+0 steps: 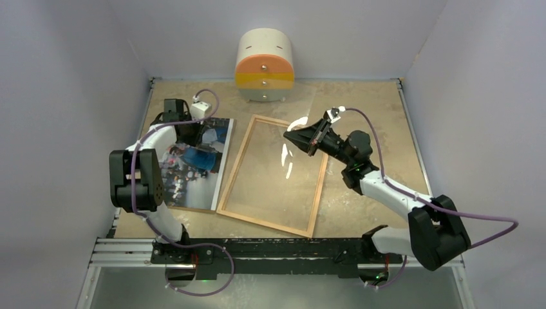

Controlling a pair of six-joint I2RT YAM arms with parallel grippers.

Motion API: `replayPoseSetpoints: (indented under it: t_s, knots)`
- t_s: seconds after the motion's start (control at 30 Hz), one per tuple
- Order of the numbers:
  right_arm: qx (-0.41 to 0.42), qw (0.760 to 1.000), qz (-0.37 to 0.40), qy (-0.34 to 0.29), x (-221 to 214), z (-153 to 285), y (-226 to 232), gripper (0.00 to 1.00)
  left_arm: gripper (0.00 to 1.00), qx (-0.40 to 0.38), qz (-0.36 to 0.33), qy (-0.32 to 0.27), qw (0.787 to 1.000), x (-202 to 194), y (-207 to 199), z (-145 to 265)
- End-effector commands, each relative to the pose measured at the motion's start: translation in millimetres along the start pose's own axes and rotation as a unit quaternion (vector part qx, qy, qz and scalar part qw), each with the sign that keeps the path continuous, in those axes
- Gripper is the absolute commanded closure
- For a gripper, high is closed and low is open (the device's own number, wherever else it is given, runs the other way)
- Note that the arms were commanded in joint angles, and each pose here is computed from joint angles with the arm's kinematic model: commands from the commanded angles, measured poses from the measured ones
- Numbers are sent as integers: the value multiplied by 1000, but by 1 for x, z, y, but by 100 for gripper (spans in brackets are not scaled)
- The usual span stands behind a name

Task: Put the photo into the frame
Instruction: Place the photo frame item in the photo frame.

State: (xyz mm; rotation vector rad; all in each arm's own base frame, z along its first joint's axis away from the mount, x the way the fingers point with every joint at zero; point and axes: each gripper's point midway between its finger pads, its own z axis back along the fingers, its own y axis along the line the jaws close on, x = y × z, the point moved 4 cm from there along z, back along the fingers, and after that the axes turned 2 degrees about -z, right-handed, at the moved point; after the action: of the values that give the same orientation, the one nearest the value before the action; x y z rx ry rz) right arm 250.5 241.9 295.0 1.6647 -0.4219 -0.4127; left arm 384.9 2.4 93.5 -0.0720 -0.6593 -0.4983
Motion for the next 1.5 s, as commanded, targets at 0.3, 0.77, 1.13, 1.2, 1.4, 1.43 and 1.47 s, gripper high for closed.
replayPoseSetpoints:
  t_s: [0.3,0.77,1.13,1.2,1.4,1.43,1.47]
  knots:
    - [15,1000,-23,3,-18,-7,-15,100,73,25,8,-22,999,16,13,5]
    - [-119,992,-19,33,-5,16,-123,100,68,-17,-33,-2,999,-3,-18,-2]
    - [-221,974,52,6,19,32,-148,100,65,-54,-86,9,995,-5,-56,-11]
    - [-229,971,60,-1,24,36,-150,100,65,-54,-94,10,994,-4,-60,-13]
    - [-241,968,69,-14,33,45,-152,100,65,-56,-94,9,994,-1,-63,-16]
    - [-243,968,68,-14,33,46,-153,100,65,-57,-94,9,994,-1,-64,-16]
    - [-243,968,66,-12,34,47,-154,100,65,-57,-95,8,994,0,-64,-16]
